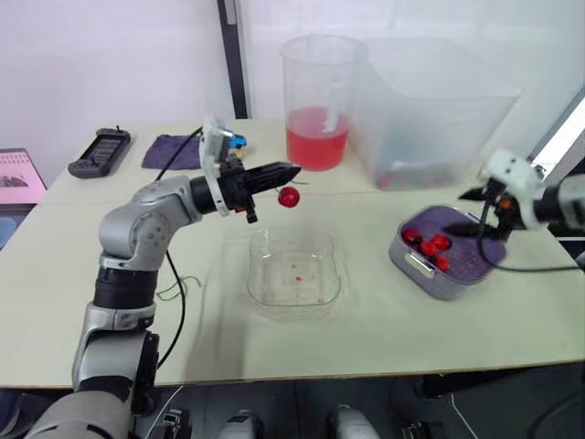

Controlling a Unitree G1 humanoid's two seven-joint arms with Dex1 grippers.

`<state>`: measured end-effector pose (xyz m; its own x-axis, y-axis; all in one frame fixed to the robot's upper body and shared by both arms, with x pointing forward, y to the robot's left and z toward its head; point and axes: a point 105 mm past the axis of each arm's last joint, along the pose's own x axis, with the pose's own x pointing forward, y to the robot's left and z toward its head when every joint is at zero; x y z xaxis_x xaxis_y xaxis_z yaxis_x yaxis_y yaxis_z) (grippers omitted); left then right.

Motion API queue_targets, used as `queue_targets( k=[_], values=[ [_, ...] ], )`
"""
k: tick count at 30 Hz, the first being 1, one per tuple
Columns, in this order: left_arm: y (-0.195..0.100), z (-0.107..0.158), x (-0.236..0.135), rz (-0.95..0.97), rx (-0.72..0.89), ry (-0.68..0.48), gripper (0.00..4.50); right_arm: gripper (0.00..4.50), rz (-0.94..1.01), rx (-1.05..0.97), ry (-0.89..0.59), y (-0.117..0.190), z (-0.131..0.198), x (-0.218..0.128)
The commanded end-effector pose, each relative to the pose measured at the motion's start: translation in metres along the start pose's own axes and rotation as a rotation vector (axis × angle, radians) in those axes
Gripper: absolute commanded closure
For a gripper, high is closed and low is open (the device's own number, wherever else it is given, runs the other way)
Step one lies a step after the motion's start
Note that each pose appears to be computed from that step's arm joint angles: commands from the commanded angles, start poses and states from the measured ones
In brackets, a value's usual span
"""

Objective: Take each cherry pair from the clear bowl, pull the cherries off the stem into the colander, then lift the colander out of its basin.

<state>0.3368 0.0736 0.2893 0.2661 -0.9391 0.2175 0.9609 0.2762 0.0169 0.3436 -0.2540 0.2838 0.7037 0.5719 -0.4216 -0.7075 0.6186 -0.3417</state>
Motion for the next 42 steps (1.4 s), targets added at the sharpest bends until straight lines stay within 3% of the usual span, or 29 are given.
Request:
queue_targets(
  k=[1, 6, 15, 18, 21, 27, 32, 37, 42],
  values=[
    [-0.01, 0.02, 0.007, -0.031, 0.048, -0.049, 4.5, 0.01, 0.245, 0.021, -0.213, 0.057, 0.057, 0.02],
    [-0.024, 0.013, 0.016, -0.057, 0.041, -0.046, 4.5, 0.01, 0.337, -0.007, -0.304, 0.104, 0.083, 0.054],
    [-0.031, 0.014, 0.019, -0.063, 0.023, -0.056, 4.5, 0.01, 0.38, -0.012, -0.421, 0.131, 0.11, 0.081],
    [-0.031, 0.014, 0.02, -0.063, 0.023, -0.054, 4.5, 0.95, 0.385, -0.003, -0.428, 0.134, 0.111, 0.085],
    [-0.032, 0.014, 0.019, -0.075, 0.026, -0.043, 4.5, 2.34, 0.389, -0.004, -0.422, 0.137, 0.109, 0.087],
    [-0.03, 0.014, 0.018, -0.067, 0.032, -0.035, 4.5, 2.34, 0.377, 0.001, -0.419, 0.136, 0.107, 0.089],
    [-0.029, 0.015, 0.018, -0.061, 0.034, -0.035, 4.5, 3.79, 0.369, 0.013, -0.416, 0.135, 0.105, 0.09],
    [-0.027, 0.016, 0.018, -0.06, 0.04, -0.035, 4.5, 3.79, 0.359, 0.026, -0.398, 0.133, 0.097, 0.092],
    [-0.024, 0.019, 0.017, -0.05, 0.058, -0.049, 4.5, 3.79, 0.343, 0.088, -0.294, 0.127, 0.056, 0.098]
  ],
)
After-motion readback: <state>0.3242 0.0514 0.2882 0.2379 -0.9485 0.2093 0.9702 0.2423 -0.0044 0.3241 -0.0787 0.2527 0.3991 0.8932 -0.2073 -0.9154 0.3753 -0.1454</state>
